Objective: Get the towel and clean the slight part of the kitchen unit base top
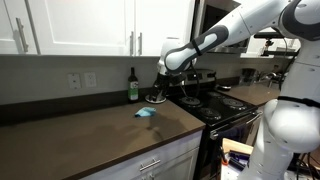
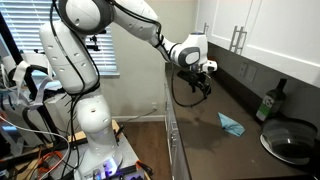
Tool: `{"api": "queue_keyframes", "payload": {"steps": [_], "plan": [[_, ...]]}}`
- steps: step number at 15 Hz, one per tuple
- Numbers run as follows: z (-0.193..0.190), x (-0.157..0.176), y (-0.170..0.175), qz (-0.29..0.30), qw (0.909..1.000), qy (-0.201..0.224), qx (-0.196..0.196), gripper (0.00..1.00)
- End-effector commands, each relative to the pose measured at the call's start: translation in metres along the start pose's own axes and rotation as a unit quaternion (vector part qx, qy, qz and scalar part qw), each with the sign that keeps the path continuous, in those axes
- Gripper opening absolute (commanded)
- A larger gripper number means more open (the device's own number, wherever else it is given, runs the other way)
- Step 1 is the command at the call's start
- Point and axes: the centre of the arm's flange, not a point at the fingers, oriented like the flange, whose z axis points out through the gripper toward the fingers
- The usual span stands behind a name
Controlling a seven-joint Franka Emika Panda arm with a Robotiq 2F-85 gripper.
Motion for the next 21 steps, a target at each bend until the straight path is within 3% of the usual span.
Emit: {"api": "queue_keyframes", "payload": {"steps": [1, 12, 21], "plan": [[0.034, 0.019, 0.011, 0.015, 0.9996, 0.025, 0.001, 1.00], [0.113, 0.065, 0.057, 0.039, 0.9968, 0.067, -0.020, 1.00], [0.142, 0.110, 0.076, 0.075, 0.9971, 0.010, 0.011, 1.00]]}}
